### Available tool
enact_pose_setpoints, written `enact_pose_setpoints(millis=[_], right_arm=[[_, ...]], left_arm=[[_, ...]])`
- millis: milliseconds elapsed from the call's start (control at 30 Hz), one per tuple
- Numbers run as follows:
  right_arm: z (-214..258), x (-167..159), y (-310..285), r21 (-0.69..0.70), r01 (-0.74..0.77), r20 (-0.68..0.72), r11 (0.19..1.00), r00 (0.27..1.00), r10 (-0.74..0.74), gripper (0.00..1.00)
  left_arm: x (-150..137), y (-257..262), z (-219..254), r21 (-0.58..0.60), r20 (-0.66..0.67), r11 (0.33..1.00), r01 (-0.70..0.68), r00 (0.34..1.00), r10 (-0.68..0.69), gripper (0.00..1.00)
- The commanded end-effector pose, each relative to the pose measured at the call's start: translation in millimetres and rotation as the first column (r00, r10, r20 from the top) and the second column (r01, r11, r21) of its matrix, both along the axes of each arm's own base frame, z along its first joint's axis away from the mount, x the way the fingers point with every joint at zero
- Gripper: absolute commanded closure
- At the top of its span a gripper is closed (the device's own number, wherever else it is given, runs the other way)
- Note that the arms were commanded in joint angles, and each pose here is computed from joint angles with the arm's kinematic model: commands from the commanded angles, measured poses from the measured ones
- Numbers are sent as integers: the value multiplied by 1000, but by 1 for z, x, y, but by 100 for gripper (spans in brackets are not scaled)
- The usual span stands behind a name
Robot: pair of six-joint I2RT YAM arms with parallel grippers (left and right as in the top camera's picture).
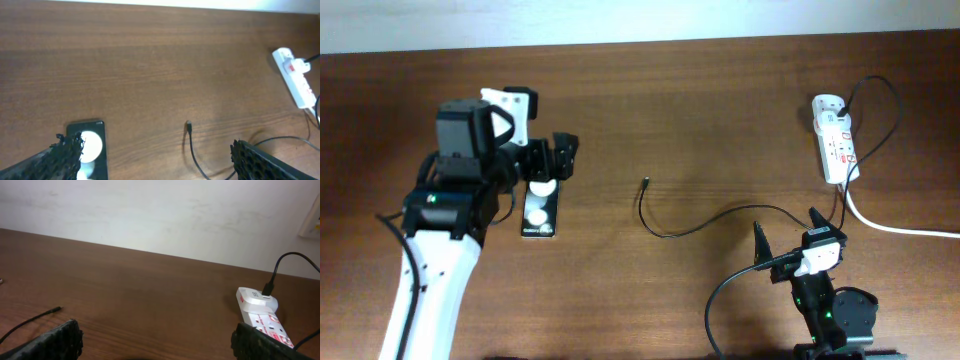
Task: Plug charger to phone and switch on socket
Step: 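Move the left gripper forward over the black phone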
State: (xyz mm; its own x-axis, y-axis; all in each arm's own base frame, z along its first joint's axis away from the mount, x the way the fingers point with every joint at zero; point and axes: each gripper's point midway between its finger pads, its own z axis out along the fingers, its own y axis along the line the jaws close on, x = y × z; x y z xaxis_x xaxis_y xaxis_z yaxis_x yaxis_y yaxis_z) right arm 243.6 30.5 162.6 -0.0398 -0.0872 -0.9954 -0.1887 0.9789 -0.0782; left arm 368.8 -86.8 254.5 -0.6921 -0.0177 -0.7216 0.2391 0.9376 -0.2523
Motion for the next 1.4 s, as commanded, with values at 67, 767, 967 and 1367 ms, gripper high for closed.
enact_pose_setpoints(millis=[67,767,967,1367], right_arm=[[-2,-1,4,-3,-20,-4,1000,1000,20,1],[-2,-1,4,-3,-20,-4,1000,1000,20,1],[-3,-1,4,-3,-20,-4,1000,1000,20,1],[-2,-1,4,-3,-20,-4,1000,1000,20,1]], left_arm=[[27,-12,-2,81,-81,996,-26,996,32,1],[7,22,-92,309,-461,944,-118,850,256,0],[7,25,-146,367,-572,928,-70,770,284,0],[8,29,-163,381,-605,923,56,770,203,1]])
